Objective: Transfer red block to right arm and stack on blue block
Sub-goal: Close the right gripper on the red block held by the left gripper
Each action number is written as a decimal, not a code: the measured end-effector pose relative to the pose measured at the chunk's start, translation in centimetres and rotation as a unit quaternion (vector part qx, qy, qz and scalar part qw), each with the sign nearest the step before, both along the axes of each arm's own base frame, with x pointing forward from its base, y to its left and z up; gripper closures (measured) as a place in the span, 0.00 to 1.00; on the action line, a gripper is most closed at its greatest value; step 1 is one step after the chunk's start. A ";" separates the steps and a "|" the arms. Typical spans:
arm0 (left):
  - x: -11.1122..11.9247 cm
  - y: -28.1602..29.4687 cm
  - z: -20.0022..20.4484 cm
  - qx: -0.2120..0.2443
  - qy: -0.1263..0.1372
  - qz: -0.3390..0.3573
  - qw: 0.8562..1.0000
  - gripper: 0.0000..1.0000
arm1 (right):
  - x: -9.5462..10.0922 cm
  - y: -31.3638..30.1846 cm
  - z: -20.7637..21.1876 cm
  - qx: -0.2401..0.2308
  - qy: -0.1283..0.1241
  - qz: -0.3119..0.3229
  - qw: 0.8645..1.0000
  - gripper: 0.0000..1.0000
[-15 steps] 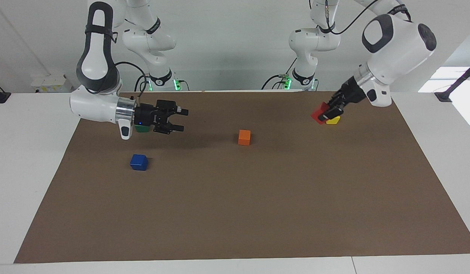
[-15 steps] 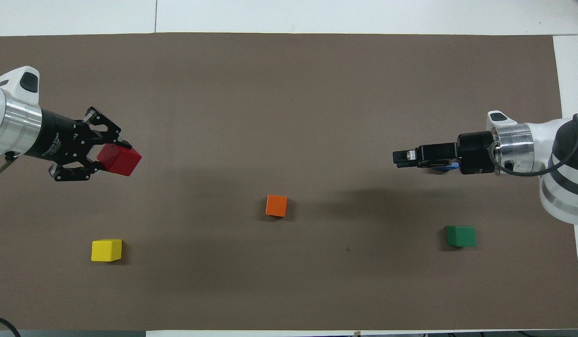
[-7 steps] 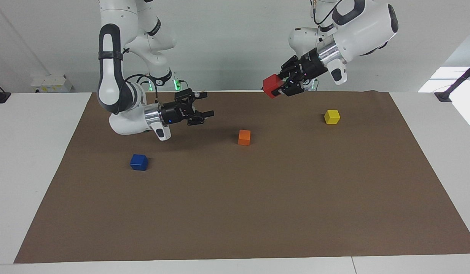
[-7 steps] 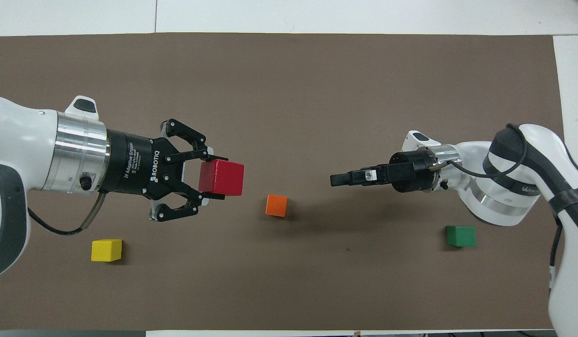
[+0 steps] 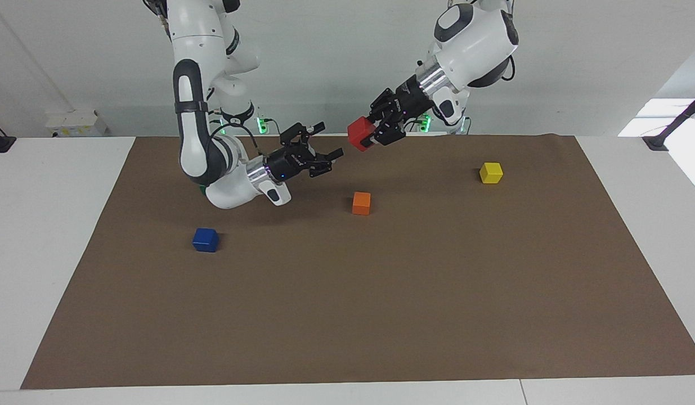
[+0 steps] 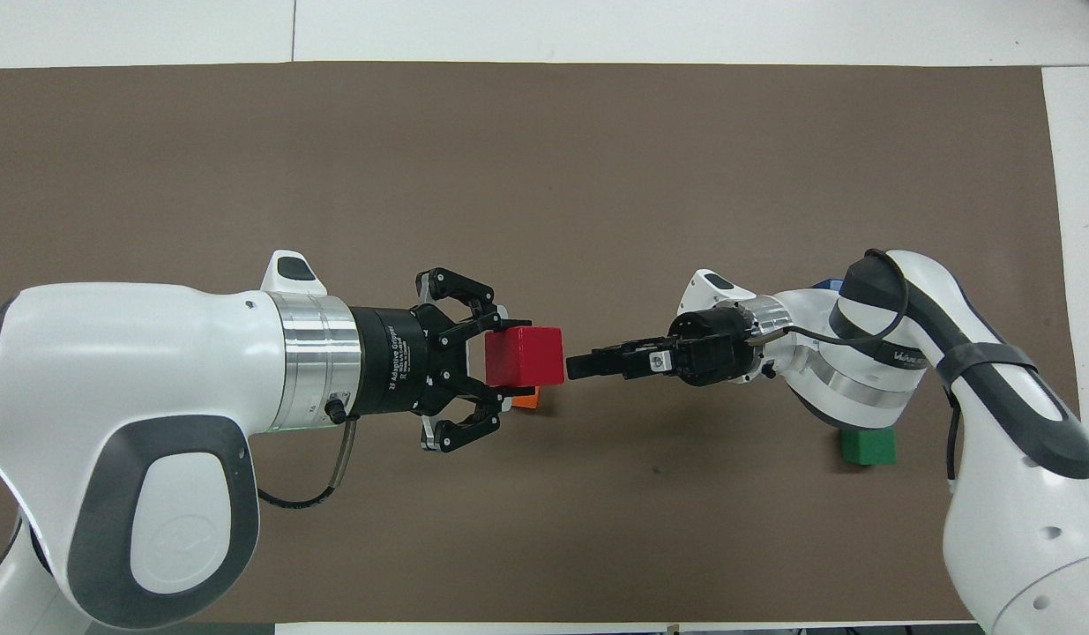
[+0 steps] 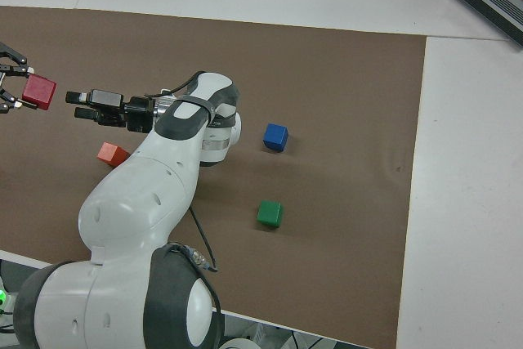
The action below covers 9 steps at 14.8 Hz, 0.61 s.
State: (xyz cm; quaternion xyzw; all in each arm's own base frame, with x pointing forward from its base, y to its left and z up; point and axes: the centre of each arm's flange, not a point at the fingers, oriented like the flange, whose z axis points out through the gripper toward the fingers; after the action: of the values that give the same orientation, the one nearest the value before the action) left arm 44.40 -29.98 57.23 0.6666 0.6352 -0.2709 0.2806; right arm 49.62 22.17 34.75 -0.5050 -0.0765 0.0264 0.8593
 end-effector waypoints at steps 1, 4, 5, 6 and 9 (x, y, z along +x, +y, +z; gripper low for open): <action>-0.2 0.0 0.0 0.000 -0.001 0.001 1.000 0.45 | -0.3 0.3 -0.9 0.018 0.001 0.003 1.000 0.00; -1.3 -1.2 -0.6 -0.001 -0.019 0.006 1.000 0.45 | -1.3 2.6 -3.4 0.072 0.009 0.006 0.997 0.00; -1.9 -1.9 -1.0 -0.001 -0.027 0.009 1.000 0.45 | -1.5 3.6 -3.7 0.088 0.011 0.006 0.996 0.00; -2.4 -2.4 -1.6 0.000 -0.032 0.011 0.999 0.45 | -1.6 4.4 -3.6 0.097 0.011 0.005 0.995 0.00; -3.0 -2.5 -2.5 0.005 -0.031 0.013 0.999 0.45 | -1.2 5.1 -2.8 0.104 0.001 0.006 0.995 0.00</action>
State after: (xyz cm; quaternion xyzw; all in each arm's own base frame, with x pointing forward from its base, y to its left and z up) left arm 41.37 -32.48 54.75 0.6677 0.6360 -0.2437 0.3004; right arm 48.43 27.25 31.96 -0.4126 -0.0810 0.0242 0.9070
